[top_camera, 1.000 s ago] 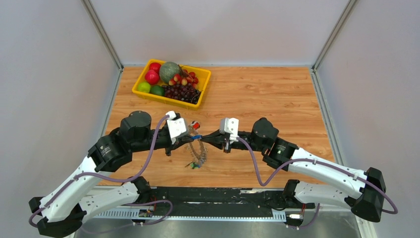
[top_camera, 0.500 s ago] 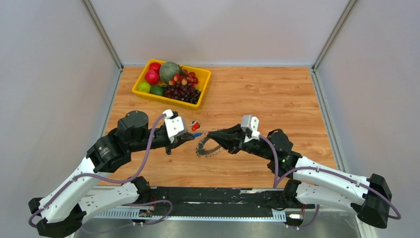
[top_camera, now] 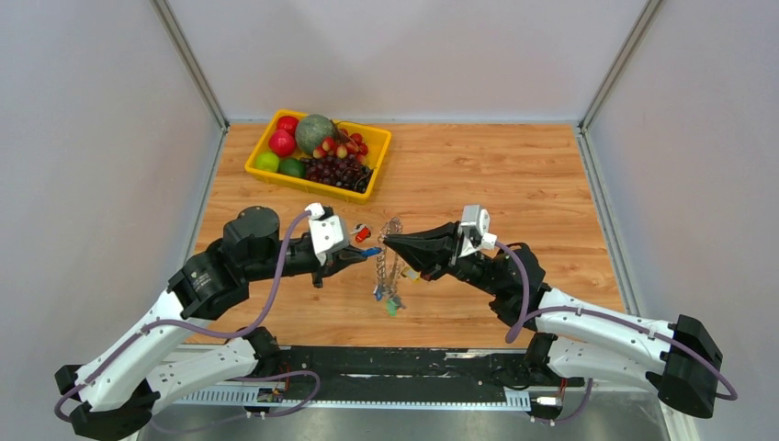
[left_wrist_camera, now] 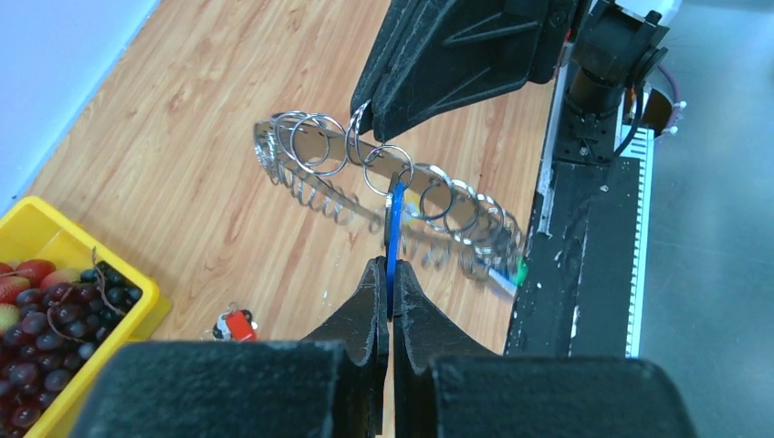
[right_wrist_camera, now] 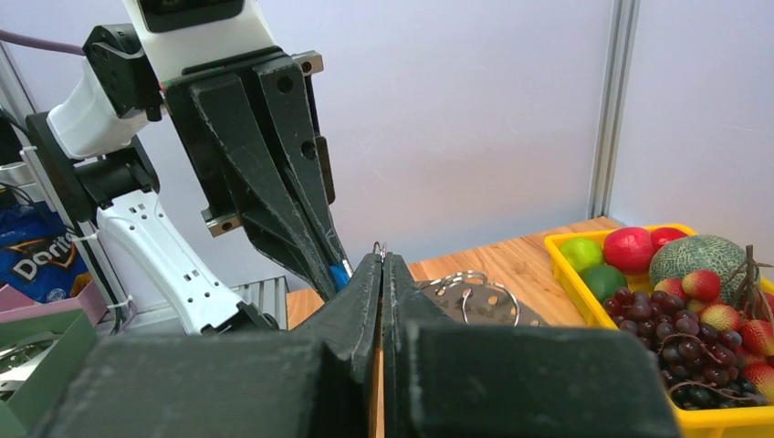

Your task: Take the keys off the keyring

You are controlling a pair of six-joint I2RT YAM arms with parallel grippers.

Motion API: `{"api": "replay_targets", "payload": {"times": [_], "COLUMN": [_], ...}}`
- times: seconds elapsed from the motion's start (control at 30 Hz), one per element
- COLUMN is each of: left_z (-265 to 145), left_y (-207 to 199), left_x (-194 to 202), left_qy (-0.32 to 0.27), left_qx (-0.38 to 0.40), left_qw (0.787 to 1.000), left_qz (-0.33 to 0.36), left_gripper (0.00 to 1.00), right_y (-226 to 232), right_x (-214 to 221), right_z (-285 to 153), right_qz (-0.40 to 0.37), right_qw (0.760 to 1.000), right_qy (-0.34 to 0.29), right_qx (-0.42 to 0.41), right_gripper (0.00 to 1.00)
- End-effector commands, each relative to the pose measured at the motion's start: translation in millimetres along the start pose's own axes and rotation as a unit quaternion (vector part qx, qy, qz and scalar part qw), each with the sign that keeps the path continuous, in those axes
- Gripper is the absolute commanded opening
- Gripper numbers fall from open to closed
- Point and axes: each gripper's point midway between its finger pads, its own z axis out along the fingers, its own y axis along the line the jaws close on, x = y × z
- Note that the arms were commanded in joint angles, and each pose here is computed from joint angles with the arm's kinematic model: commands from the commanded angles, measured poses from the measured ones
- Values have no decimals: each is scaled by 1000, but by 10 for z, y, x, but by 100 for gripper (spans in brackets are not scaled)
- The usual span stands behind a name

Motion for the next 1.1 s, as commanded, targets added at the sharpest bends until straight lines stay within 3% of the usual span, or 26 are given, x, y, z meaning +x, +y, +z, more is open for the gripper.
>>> {"api": "replay_targets", "payload": {"times": [0.0, 0.57, 1.07], "left_z": [-5, -157, -154], "left_y": [45, 398, 216], "left_x": [14, -11, -178], "left_qy": [4, 27, -7], "left_qx": [-13, -111, -56], "left_qw": [1000, 993, 996], "left_qz": [5, 36, 66], "left_gripper": [0, 0, 0], "right_y": [100, 234, 208], "right_x": [-502, -311, 448], "right_z": [91, 58, 185], "right_qz": [9, 72, 50], "right_qw": [997, 997, 981], "right_qy": [-74, -4, 177], "right_qx": [-15, -36, -62], "right_gripper": [0, 0, 0]}}
